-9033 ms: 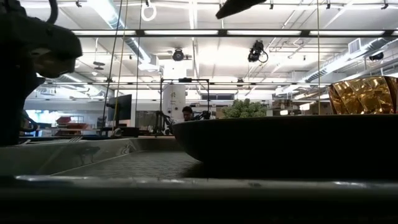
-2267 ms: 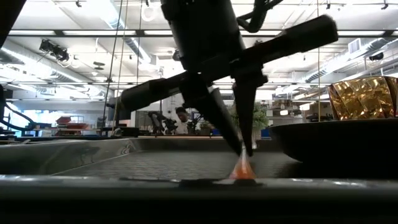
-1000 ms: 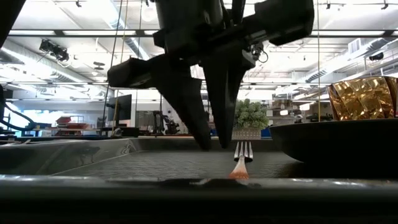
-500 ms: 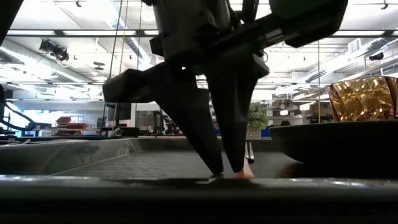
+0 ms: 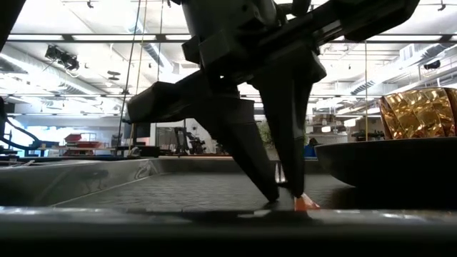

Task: Pick and place plate/cup/fork/spoon on tray
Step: Put the orange fork on the black tray to the left of the black plate

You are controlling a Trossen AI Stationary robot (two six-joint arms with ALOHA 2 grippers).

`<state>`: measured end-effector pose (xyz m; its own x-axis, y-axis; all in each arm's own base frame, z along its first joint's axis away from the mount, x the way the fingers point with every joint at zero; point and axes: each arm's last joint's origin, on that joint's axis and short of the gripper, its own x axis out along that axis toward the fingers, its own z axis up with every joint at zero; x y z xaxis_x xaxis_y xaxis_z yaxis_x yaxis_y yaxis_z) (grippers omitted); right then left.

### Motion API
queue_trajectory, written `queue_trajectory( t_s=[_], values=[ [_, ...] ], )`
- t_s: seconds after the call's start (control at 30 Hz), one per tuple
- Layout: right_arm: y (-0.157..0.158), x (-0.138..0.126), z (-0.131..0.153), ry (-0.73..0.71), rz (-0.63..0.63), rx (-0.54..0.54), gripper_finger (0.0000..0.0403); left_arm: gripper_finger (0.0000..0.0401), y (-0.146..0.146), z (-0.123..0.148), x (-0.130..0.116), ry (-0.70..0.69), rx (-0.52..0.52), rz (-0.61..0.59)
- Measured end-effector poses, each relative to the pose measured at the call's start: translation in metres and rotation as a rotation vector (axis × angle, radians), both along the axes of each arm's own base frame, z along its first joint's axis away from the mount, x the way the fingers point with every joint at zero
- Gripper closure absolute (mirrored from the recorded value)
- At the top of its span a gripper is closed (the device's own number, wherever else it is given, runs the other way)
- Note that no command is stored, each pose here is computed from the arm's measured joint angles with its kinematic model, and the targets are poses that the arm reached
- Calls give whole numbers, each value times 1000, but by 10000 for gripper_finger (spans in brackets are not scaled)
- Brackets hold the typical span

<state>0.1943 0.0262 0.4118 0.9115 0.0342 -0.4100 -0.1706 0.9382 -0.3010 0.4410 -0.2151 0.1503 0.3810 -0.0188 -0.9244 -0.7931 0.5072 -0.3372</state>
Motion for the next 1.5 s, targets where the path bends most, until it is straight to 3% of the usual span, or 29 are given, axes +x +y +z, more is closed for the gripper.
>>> queue_trajectory(
  t_s=[1.07, 1.23, 1.5],
  values=[
    [0, 0, 0, 0, 3, -7, 202, 329, -2, 4, 6, -52, -55, -53],
    [0, 0, 0, 0, 3, -7, 202, 340, -5, 3, 5, -19, -117, -83],
    [0, 0, 0, 0, 3, -7, 202, 344, -7, 3, 6, -54, -98, -92]
  ],
)
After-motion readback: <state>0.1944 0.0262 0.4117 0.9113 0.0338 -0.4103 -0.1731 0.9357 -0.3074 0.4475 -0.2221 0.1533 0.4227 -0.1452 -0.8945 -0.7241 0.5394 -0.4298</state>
